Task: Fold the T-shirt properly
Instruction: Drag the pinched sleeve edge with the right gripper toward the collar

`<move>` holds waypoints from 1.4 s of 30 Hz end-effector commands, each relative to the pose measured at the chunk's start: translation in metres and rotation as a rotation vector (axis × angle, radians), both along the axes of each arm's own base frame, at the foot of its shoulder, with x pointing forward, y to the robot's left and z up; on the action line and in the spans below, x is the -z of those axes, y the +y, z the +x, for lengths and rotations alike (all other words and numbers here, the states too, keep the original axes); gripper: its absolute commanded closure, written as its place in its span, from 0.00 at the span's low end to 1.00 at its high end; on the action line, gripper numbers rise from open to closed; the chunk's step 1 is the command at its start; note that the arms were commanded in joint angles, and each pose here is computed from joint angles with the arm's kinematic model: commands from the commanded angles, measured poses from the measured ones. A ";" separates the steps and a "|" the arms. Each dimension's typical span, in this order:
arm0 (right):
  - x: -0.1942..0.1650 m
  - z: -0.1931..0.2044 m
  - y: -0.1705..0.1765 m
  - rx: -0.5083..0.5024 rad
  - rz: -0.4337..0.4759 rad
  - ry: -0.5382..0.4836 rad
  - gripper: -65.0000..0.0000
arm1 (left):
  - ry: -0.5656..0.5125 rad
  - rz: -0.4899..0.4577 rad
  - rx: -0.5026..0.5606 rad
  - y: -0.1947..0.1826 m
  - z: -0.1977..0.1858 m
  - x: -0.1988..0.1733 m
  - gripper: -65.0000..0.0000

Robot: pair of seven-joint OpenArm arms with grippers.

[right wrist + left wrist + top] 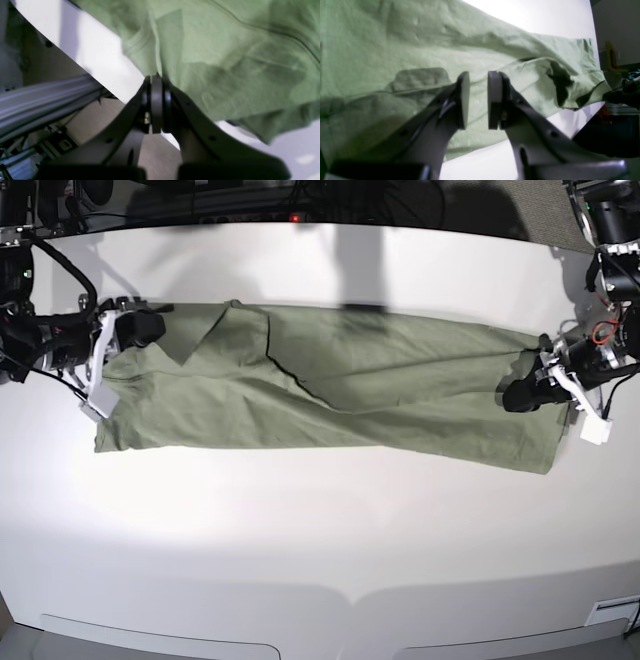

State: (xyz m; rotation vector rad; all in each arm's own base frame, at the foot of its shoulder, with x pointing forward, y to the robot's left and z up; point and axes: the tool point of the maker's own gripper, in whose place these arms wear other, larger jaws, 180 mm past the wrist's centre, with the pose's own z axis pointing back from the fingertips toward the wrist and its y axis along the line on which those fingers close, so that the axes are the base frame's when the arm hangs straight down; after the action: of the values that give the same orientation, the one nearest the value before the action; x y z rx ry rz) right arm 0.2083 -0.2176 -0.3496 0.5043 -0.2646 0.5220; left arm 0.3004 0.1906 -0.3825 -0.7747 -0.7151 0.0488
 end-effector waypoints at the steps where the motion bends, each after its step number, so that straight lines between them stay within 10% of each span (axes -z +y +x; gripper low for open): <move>1: -0.013 0.006 -0.006 -0.010 -0.006 -0.032 1.00 | -0.059 0.000 -0.006 0.006 0.011 -0.017 0.80; 14: -0.021 0.007 -0.035 -0.021 -0.111 -0.031 1.00 | -0.058 0.006 -0.006 0.007 0.011 -0.017 0.80; 23: 0.000 0.009 -0.109 0.021 -0.513 -0.025 1.00 | -0.057 0.008 -0.006 0.008 0.011 -0.017 0.80; 34: -0.008 0.041 -0.069 0.077 -0.282 -0.196 1.00 | -0.059 0.005 -0.006 0.008 0.011 -0.017 0.80; 42: 0.008 0.054 -0.101 0.312 -0.476 -0.216 1.00 | -0.059 0.005 -0.006 0.008 0.011 -0.017 0.80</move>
State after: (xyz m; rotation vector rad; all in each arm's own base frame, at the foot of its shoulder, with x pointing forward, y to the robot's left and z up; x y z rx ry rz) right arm 0.2522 -0.3113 -0.3712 -0.0339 -0.3646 0.3098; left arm 0.3003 0.1926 -0.3822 -0.7699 -0.7149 0.0471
